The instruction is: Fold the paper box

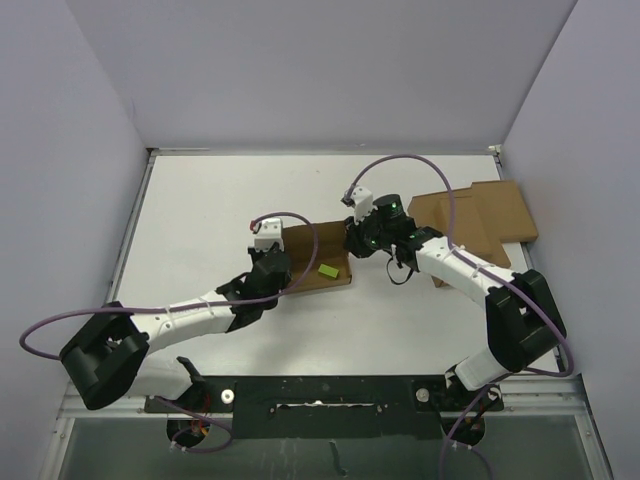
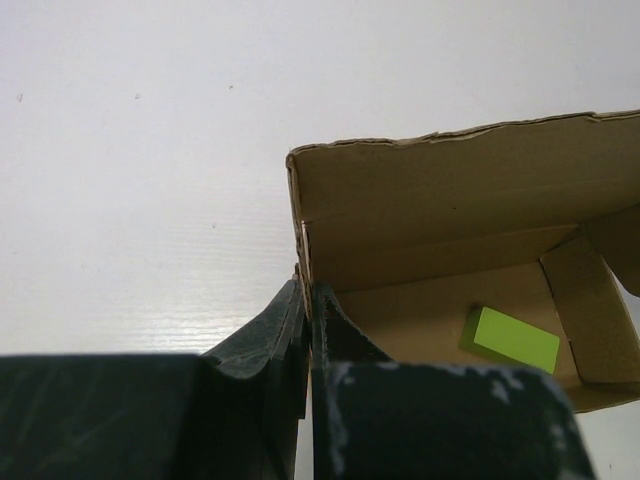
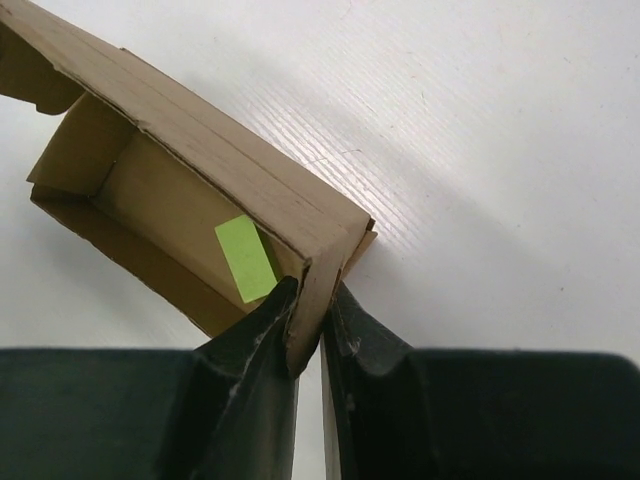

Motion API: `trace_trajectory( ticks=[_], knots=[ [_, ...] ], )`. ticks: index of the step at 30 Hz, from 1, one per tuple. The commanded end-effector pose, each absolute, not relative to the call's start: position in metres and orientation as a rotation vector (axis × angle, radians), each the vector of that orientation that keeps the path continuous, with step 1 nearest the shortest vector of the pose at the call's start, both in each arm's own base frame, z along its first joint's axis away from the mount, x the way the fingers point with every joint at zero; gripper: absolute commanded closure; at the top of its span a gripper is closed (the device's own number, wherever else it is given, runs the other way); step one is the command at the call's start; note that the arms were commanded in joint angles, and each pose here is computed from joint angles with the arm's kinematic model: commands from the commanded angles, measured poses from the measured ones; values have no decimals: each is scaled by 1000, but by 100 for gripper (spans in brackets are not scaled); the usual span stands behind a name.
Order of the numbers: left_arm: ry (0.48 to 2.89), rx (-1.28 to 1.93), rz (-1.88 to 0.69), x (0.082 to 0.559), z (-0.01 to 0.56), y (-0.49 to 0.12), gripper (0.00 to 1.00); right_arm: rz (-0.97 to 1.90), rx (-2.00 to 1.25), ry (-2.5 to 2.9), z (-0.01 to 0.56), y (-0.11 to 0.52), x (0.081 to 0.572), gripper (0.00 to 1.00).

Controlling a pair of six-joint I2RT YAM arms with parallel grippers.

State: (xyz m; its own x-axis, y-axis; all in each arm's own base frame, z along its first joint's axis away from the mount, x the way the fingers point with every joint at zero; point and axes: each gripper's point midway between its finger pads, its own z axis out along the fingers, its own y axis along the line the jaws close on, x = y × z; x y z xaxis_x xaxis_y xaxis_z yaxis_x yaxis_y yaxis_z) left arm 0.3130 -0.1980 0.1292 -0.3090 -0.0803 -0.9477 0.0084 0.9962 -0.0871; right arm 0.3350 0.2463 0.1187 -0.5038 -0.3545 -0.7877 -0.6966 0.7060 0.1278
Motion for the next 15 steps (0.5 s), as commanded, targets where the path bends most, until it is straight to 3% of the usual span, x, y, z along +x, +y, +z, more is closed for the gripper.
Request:
trace_trajectory(
  ticks=[1,15],
  knots=[
    [1864,-61,-191,306,139,-210,100,622,-752,2065,143,261,332,87],
    [1888,-50,-210,292,129,-209,100,579,-804,2076,131,264,318,86]
  ],
)
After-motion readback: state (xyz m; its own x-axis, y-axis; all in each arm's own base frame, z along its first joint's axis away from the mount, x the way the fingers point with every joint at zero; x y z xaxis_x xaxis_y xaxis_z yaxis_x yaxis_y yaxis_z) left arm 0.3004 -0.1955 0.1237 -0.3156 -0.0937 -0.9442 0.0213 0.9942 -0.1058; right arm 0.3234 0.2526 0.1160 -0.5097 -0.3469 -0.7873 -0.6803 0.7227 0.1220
